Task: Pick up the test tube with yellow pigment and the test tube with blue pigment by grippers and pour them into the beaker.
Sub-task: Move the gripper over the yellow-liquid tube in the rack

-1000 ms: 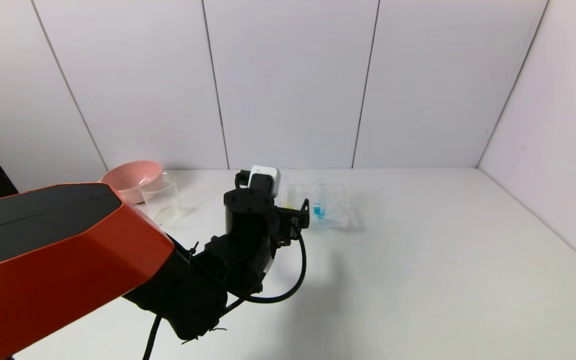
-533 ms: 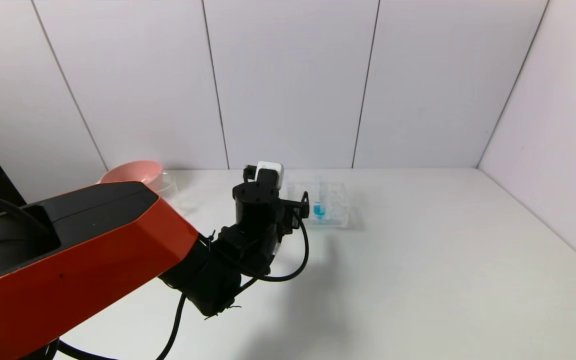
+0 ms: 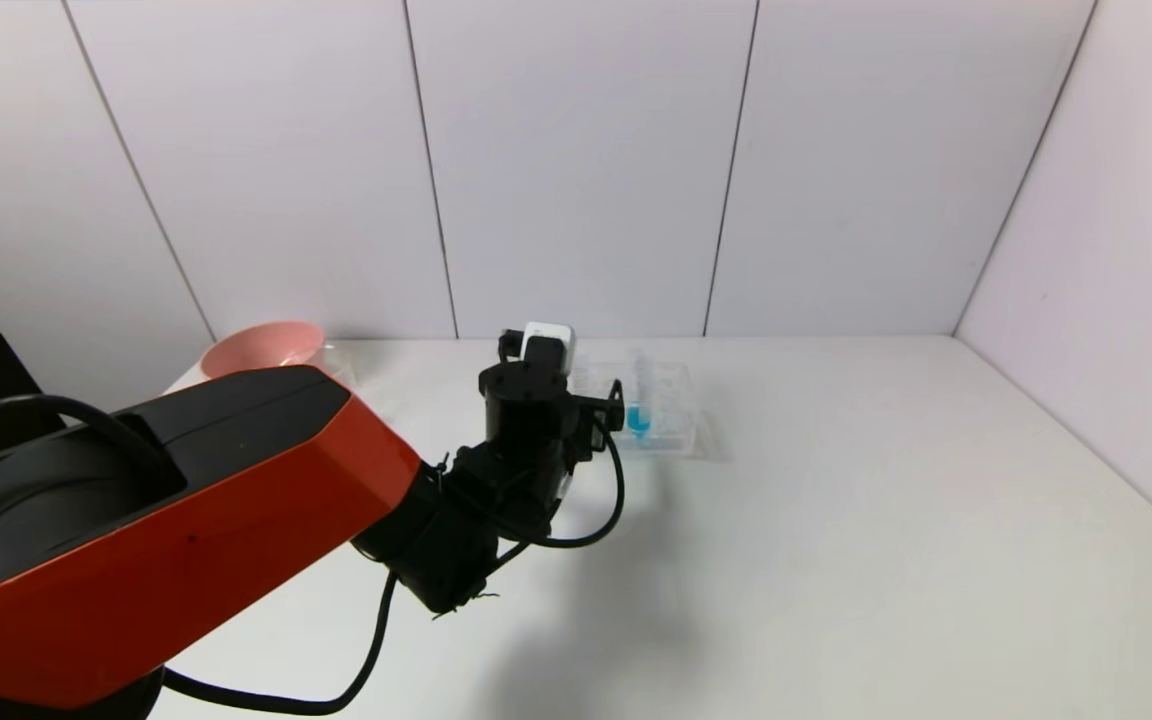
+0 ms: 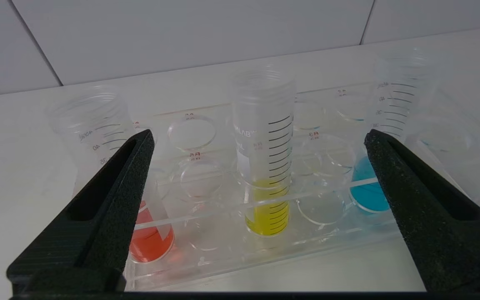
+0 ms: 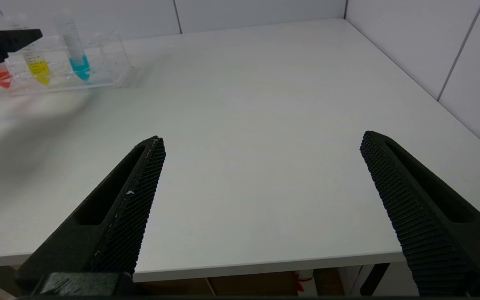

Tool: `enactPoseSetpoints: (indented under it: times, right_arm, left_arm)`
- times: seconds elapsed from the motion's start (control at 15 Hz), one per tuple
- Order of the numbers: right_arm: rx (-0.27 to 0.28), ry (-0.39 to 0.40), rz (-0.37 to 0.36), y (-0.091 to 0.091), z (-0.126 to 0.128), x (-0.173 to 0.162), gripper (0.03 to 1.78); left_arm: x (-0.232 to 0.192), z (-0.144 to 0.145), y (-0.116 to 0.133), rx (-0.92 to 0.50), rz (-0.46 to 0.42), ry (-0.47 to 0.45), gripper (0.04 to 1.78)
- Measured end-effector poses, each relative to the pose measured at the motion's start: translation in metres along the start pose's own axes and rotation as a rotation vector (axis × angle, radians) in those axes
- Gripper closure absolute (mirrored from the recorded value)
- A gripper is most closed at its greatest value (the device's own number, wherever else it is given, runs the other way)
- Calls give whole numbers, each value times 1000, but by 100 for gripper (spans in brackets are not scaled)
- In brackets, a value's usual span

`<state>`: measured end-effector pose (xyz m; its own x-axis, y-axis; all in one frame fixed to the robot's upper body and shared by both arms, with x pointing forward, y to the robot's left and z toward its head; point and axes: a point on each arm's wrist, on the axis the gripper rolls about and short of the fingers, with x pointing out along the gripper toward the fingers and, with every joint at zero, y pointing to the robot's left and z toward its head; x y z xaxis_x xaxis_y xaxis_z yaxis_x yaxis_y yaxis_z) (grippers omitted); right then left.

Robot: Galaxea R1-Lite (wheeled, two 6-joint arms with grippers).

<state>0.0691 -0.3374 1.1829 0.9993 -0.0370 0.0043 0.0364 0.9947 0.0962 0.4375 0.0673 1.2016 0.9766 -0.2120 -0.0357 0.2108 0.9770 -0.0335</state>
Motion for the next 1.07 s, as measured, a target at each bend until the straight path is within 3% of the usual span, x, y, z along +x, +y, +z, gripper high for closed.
enactPoseSetpoints:
  times: [1.07]
  right_arm:
    - [0,0,0,0,0,0,10]
  left_arm:
    - [26,-7,10,5,44,12,10]
